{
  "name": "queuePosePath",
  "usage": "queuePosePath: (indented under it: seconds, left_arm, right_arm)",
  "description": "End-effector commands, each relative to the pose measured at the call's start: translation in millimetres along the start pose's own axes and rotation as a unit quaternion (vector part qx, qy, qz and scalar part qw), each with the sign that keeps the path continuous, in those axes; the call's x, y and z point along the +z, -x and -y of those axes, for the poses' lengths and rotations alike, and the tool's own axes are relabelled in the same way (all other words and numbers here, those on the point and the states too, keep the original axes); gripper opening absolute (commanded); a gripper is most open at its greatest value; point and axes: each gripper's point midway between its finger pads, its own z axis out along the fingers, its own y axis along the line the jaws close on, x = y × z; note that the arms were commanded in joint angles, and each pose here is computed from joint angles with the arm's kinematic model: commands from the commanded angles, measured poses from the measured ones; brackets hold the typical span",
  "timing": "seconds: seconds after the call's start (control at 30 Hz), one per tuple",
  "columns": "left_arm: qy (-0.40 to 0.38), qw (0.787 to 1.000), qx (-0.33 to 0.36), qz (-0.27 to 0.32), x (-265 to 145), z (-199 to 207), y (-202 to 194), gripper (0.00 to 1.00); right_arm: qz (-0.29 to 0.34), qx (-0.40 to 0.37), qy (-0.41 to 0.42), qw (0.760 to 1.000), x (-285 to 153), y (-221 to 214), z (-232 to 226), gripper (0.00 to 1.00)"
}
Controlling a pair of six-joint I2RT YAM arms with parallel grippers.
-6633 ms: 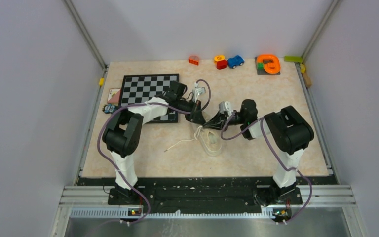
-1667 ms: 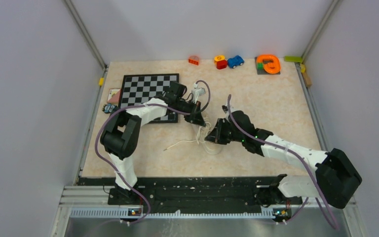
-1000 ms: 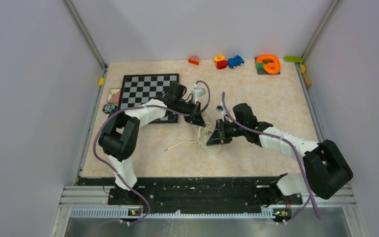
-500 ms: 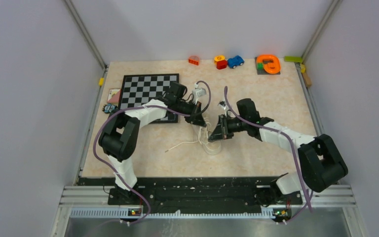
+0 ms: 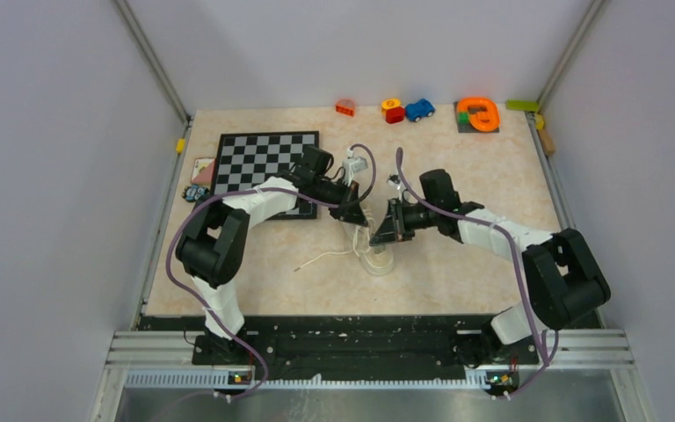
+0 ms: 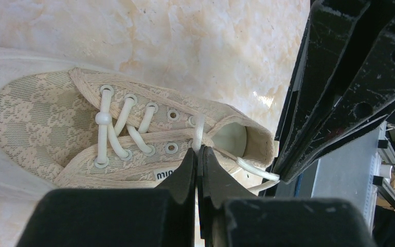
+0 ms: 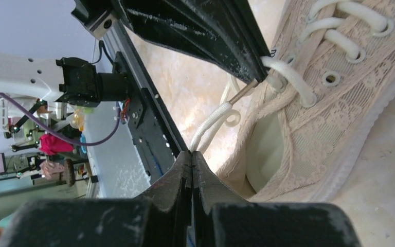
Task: Tie the shoes
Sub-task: Cross the shoelace with the shoelace.
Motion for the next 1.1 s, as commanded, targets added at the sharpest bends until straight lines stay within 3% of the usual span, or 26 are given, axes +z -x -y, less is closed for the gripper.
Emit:
queuePosePath:
  seconds: [0.0,0.37,0.73,0.8,0.9,1.07]
  left_arm:
    - [-0.004,0.999,0.037,0.018,-6.8,12.5,13.0,0.0]
    - [-0.008,0.999,0.038,0.018,-6.5,14.1,13.7,0.0]
    - [-0.009,0.999,0.042,0.019,-5.3,17.3,13.2,0.0]
    - [-0.009,0.999,0.043,0.018,-4.7,18.3,12.7,0.0]
    - [-0.005,0.999,0.047,0.019,-3.3,17.3,11.7,0.0]
    - [-0.002,0.999,0.049,0.018,-2.9,17.7,12.0,0.0]
  right_arm:
    - [0.016,-0.032,0.013,0.999,-2.0,22.9,-2.3,0.0]
    - [0.017,-0.02,0.005,1.0,1.4,36.1,21.3,0.0]
    - [0.102,0.024,0.008,0.994,6.8,77.1,32.3,0.0]
    - [0.119,0.029,0.003,0.993,4.9,81.9,31.2,0.07]
    - [0.134,0.022,0.002,0.991,-3.9,83.6,22.3,0.29]
    - [0.143,0.01,-0.037,0.989,-26.5,75.0,20.2,0.35]
